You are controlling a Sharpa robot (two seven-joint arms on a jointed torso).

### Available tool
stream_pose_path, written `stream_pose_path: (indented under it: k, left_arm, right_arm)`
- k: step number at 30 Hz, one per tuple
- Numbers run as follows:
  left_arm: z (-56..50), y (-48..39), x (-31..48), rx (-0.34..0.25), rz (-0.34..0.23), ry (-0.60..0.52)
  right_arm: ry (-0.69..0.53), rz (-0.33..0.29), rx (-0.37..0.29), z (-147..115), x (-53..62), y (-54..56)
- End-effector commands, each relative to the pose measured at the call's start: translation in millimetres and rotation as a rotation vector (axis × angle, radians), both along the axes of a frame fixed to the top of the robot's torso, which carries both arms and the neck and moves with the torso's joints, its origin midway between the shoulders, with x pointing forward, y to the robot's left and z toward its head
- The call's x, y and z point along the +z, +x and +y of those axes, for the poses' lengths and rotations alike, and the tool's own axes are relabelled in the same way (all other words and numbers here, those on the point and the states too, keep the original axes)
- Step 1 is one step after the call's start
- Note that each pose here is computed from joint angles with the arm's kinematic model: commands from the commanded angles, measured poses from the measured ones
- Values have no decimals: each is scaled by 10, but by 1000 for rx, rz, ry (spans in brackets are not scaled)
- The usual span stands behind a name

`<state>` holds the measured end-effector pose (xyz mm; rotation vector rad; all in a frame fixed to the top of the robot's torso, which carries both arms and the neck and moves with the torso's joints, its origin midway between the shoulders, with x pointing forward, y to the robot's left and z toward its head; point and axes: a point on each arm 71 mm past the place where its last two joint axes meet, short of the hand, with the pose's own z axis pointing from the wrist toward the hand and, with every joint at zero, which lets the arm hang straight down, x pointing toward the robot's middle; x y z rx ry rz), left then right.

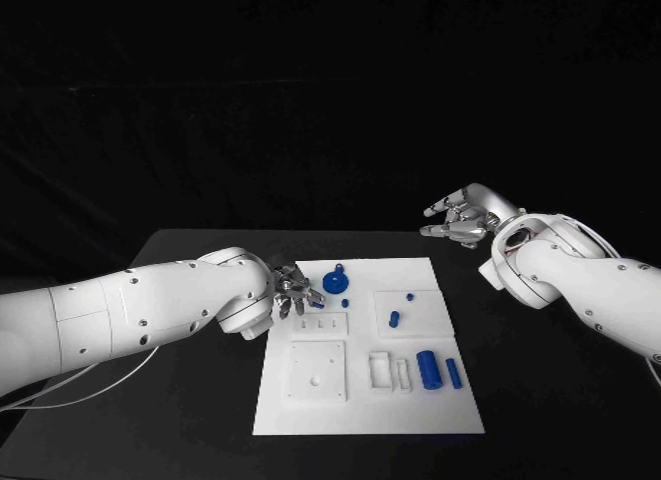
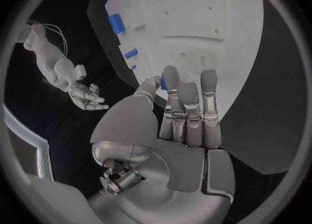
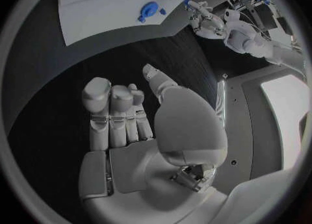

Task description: Assemble the parts on the task board

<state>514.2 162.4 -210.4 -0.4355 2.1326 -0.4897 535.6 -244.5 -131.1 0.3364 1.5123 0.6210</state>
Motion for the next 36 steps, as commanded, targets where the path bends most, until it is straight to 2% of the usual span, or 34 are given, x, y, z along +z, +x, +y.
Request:
stream_pose_path:
  k: [1,8,21,36]
  left_arm:
    - [-26,20,-20,3,-35,68]
    - [-124,26,-118,-16,-26,99]
    - [-185,6,-291,-35,14,137]
    - [-174,-22,-345,-61,49,159]
  right_arm:
    - [17,-22,-5,5,30,9]
    - [15,-30,-11,18,46,15]
    - [14,-27,-6,50,48,15]
    - [12,-24,-4,64,46,15]
